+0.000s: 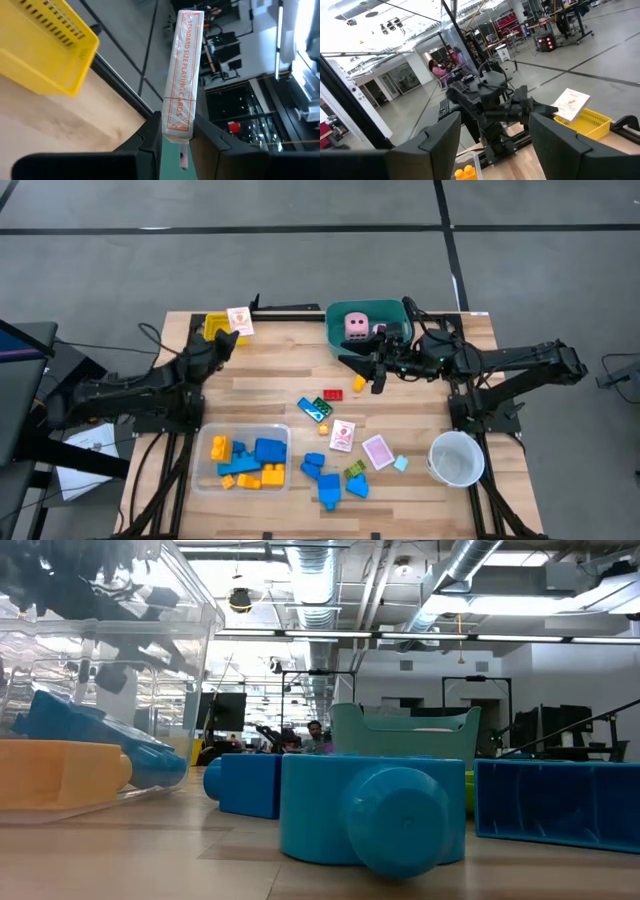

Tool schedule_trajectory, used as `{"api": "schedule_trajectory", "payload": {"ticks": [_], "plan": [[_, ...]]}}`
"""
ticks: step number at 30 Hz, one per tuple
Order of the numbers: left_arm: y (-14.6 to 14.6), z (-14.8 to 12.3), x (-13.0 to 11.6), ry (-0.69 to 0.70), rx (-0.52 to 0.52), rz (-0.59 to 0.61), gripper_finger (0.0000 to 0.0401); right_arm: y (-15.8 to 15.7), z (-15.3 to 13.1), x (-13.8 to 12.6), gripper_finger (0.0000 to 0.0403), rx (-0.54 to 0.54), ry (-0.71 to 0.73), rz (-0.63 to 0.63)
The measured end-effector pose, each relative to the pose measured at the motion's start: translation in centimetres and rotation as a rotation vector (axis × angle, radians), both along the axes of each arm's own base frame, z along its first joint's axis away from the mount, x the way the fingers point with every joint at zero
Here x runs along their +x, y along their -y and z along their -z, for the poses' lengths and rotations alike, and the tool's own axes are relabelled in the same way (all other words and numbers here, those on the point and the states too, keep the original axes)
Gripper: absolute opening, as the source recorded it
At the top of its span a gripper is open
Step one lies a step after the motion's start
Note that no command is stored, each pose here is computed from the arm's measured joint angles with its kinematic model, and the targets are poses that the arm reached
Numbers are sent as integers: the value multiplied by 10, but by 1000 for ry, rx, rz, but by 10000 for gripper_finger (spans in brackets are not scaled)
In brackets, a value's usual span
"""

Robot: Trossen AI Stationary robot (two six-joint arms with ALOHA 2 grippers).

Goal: Pick & Place Toys
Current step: Put the orange playing card into the yellow bin

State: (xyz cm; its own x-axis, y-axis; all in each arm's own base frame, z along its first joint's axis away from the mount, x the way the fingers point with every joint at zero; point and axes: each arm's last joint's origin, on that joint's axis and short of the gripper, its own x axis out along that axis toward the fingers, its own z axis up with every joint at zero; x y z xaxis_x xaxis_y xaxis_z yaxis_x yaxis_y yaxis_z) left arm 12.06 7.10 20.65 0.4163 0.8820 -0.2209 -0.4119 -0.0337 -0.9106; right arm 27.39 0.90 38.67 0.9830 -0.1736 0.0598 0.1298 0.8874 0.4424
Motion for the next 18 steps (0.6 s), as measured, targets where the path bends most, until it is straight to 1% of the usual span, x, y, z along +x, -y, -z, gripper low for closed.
{"api": "schedule_trajectory", "payload": {"ticks": [6,10,14,18], "plan": [[-24,7,-8,23,-98,-8,63,3,0,0,226,0,-3,9],[-32,13,-10,68,-171,-60,63,5,0,0,226,0,-4,16],[-34,26,-15,43,-287,-126,63,7,1,0,226,7,-14,22],[-36,27,-18,74,-308,-181,63,8,3,0,226,14,-26,26]]}}
